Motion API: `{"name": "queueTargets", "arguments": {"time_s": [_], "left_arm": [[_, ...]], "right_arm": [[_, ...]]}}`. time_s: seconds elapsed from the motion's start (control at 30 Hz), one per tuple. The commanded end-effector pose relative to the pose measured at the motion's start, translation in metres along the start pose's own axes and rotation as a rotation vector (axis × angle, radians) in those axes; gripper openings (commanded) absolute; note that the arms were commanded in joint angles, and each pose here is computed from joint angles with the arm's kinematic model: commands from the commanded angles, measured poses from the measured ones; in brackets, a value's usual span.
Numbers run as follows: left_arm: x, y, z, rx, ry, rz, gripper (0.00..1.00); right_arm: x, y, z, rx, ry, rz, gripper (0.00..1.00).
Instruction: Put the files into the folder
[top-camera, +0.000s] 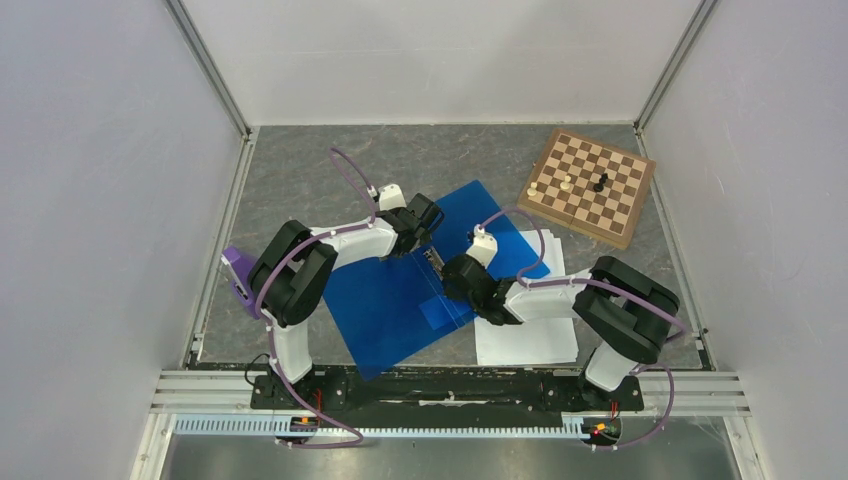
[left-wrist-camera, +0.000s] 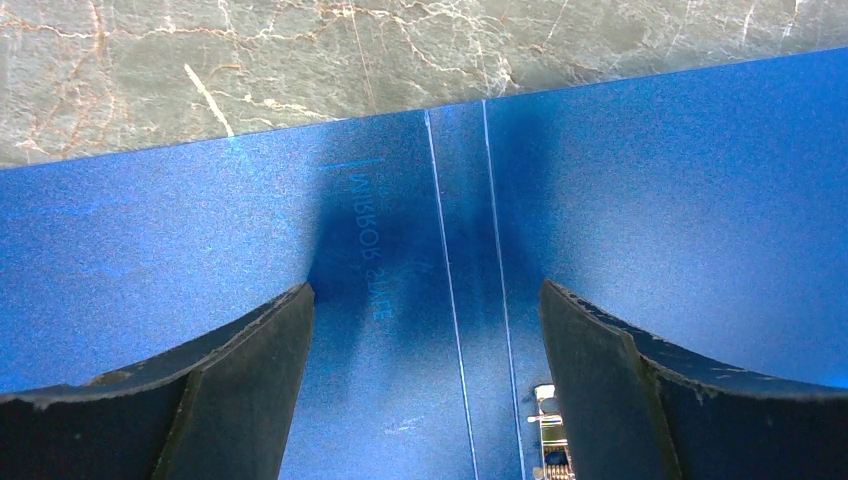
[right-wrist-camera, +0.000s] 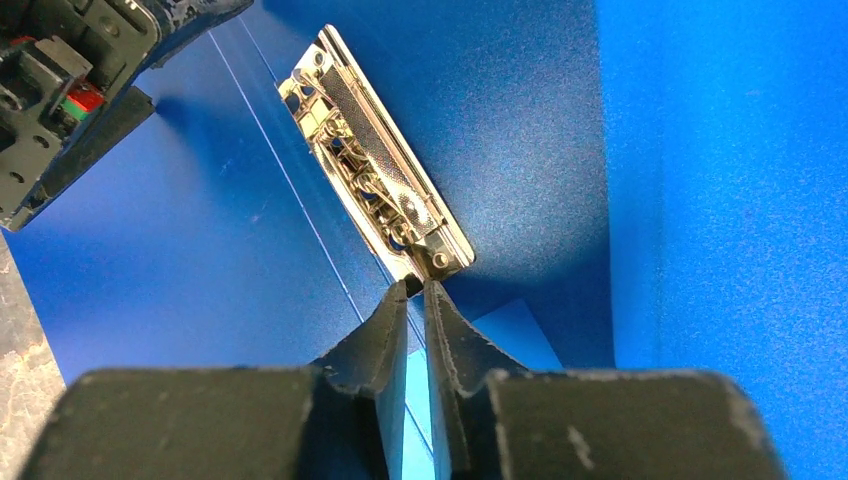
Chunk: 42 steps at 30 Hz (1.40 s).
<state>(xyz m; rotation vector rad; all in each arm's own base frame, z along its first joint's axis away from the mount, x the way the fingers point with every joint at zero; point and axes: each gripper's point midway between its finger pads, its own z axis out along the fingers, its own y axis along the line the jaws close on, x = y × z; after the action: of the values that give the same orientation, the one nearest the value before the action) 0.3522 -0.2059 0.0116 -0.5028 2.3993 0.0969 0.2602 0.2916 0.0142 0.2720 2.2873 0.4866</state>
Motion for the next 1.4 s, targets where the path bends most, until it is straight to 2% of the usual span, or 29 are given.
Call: {"name": "queueTargets", "arguments": {"time_s": [0.0,0.17,0.37,0.53,0.6,0.67,0.93,1.03,1.2,1.37], "left_arm": [[0.099,0.057,0.016,-0.161,0.312,0.038,0.9],[0.1,0.059,0.015,-0.165,0.313,0.031,0.9],[0.107,0.063,0.016,-0.166,0.325,0.017,0.9],[0.107,0.063,0.017,-0.165,0.323,0.02,0.9],[0.107,0.063,0.017,-0.158,0.324,0.026,0.9],[0.106,0.061,0.017,-0.149,0.322,0.038,0.9],[0.089,0.056,0.001,-0.101,0.292,0.037,0.89],[0.087,0.052,-0.004,-0.079,0.291,0.053,0.89],[0.094,0.051,-0.007,-0.066,0.305,0.094,0.89],[0.106,0.052,-0.006,-0.073,0.318,0.125,0.89]], "right_arm": [[0.052,-0.116,-0.012,0.362,0.188,-0.197,0.14],[0.041,-0.108,-0.007,0.411,0.195,-0.227,0.24],[0.034,-0.108,0.002,0.565,0.255,-0.318,0.2],[0.035,-0.091,0.0,0.396,0.235,-0.259,0.15],[0.032,-0.075,-0.002,0.288,0.218,-0.246,0.15],[0.037,-0.056,-0.005,0.152,0.225,-0.222,0.11],[0.07,0.004,-0.034,-0.164,0.275,-0.277,0.05],[0.069,0.019,-0.047,-0.238,0.264,-0.278,0.04],[0.018,0.02,-0.043,-0.186,0.115,-0.336,0.23],[-0.015,0.025,-0.031,-0.182,0.077,-0.396,0.25]]}}
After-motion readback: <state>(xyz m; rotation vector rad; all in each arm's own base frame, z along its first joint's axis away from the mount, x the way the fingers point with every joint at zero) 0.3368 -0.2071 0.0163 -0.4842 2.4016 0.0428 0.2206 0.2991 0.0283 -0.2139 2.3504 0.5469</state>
